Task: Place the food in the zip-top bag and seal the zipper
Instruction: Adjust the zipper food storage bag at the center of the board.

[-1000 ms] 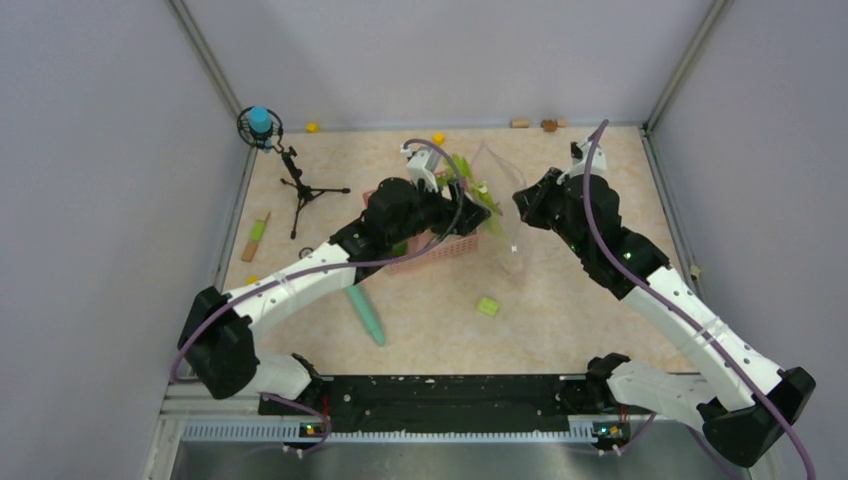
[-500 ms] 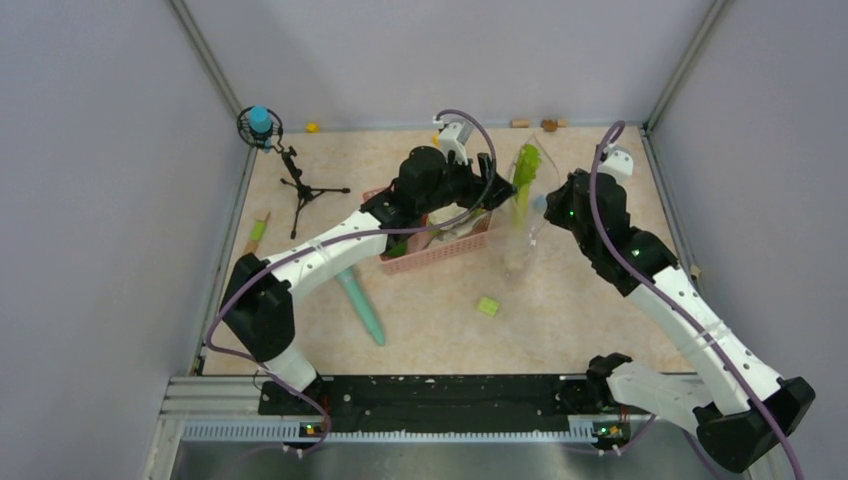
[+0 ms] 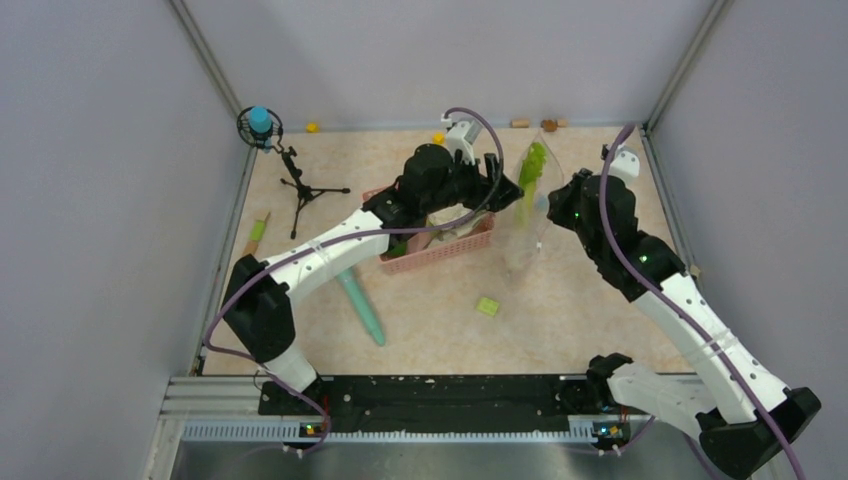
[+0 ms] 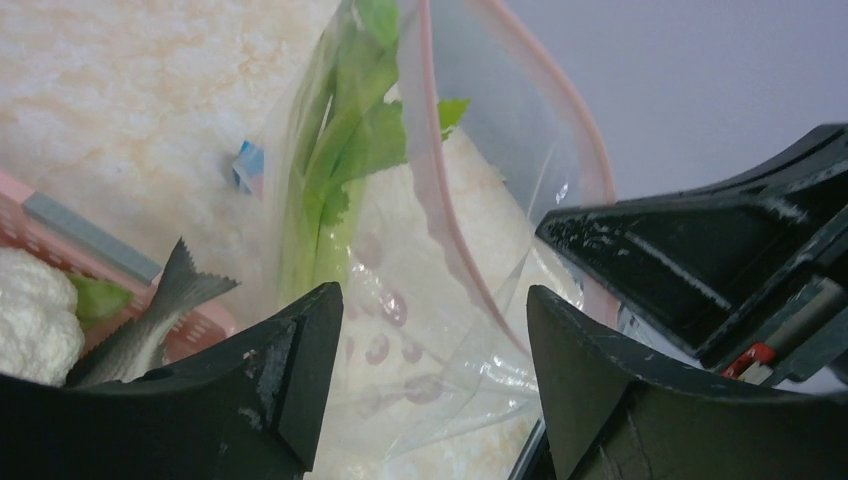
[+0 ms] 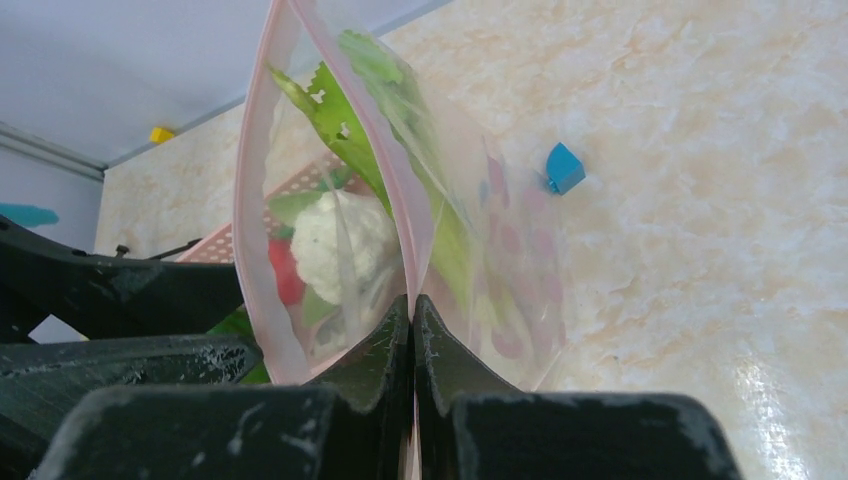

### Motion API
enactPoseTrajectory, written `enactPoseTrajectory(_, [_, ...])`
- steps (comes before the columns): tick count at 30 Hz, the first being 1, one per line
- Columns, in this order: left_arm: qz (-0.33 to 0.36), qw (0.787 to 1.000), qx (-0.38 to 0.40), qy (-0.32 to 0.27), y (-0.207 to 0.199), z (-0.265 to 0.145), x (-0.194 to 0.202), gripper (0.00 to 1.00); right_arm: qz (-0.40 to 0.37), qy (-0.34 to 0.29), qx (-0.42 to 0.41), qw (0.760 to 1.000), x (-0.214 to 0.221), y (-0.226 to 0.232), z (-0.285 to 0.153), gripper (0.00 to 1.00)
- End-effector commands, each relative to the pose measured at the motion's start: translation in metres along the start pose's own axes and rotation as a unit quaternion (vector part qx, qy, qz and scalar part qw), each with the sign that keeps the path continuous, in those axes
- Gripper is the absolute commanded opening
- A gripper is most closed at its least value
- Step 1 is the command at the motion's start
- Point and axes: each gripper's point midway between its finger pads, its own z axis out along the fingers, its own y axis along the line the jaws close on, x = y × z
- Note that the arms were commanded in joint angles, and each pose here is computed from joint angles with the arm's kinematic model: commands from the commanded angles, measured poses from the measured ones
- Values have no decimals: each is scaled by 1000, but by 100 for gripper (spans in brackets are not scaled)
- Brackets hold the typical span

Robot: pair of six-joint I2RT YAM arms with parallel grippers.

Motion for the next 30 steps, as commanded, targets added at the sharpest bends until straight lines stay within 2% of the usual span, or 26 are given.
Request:
enactPoseTrajectory(1, [15,1000,-3,-27,-17,10,-28,72,9,-38,-41,998,-26,15,-11,0])
enactPoseTrajectory(10, [94,987,-128,-5,-1,34,-21,69,-6,-59,-61,996,-38,20,-17,0])
enactPoseTrajectory(12, [103,984,-147,-1,1,34,-18,60,-9,-62,-57,996,-38,18,-17,0])
enactPoseTrajectory(15, [106,984,-146,-7,-7,28,-17,41,-12,-67,-32,997,-39,9,-15,0])
enactPoseTrajectory(19, [130,985,-115,-20,-33,22,-24,17,-22,-80,31,996,-48,-12,-16,0])
enactPoseTrajectory(21, [130,988,-87,-19,-48,25,-26,1,-26,-110,78,991,-65,-27,-22,0])
enactPoseTrajectory(26, [109,993,-30,-25,-82,40,-41,0,-30,-191,185,963,-115,-60,-55,0])
enactPoseTrajectory(30, [91,995,11,-25,-100,48,-42,0,-35,-212,201,956,-128,-68,-69,0])
